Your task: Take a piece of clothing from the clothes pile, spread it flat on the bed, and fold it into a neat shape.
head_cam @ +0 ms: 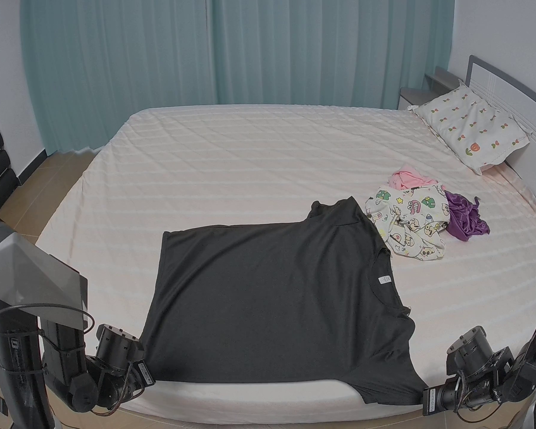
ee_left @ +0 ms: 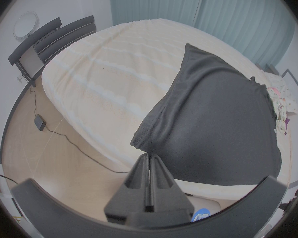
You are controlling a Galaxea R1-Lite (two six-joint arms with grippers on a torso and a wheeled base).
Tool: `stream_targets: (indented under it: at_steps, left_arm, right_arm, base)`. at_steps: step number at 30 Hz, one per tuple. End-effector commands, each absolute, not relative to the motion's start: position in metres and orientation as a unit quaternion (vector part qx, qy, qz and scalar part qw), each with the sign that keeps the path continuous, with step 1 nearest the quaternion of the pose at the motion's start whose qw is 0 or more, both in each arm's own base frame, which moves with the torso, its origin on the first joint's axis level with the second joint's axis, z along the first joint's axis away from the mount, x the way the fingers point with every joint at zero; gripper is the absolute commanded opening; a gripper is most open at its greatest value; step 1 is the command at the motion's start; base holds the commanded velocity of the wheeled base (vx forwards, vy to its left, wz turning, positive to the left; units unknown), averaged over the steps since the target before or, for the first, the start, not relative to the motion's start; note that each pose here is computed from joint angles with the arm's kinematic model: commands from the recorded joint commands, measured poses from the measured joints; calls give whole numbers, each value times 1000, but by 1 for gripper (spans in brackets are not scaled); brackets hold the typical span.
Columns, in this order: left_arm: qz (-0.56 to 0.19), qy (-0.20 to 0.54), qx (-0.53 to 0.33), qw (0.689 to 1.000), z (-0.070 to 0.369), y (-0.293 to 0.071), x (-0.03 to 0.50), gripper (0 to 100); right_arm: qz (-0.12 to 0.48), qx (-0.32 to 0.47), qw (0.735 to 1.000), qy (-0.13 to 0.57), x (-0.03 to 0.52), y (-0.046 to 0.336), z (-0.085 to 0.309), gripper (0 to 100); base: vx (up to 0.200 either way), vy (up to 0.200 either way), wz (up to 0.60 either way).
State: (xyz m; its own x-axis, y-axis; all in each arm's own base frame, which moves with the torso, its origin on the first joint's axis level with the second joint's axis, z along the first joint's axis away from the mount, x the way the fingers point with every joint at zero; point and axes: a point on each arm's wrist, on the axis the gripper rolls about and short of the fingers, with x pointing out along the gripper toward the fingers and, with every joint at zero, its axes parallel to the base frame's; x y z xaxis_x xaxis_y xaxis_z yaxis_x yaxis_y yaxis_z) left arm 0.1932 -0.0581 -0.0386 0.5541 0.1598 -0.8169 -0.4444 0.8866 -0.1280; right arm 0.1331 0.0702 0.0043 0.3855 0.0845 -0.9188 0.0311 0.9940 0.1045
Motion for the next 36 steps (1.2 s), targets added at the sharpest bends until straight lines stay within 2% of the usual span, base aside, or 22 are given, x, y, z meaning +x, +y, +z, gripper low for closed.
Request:
stream_targets:
  at_steps: [1,7,14,17,23,36]
  left_arm:
    - [174,447,-156,863,-49,-55,182,0]
    - [163,458,-161,859,-46,-55,180,0]
    - [131,462,-180,858,-26,-56,175,0]
    - [129,469,-166,858,-26,-55,174,0]
    - [124,506,-129,844,-28,-55,165,0]
    - [125,566,-78,811,-31,-57,146,0]
  right_arm:
    - [9,31,833,553,116,74,10,0]
    - [-2,30,826,562,103,79,11,0]
    - [-6,46,831,554,101,78,16,0]
    - [-7,45,830,555,101,78,16,0]
    - [-20,29,818,574,96,73,14,0]
    - [-19,20,810,585,85,64,22,0]
  base:
    - [0,0,0]
    - [0,0,0]
    - [0,0,0]
    - [0,0,0]
    - [0,0,0]
    - [0,0,0]
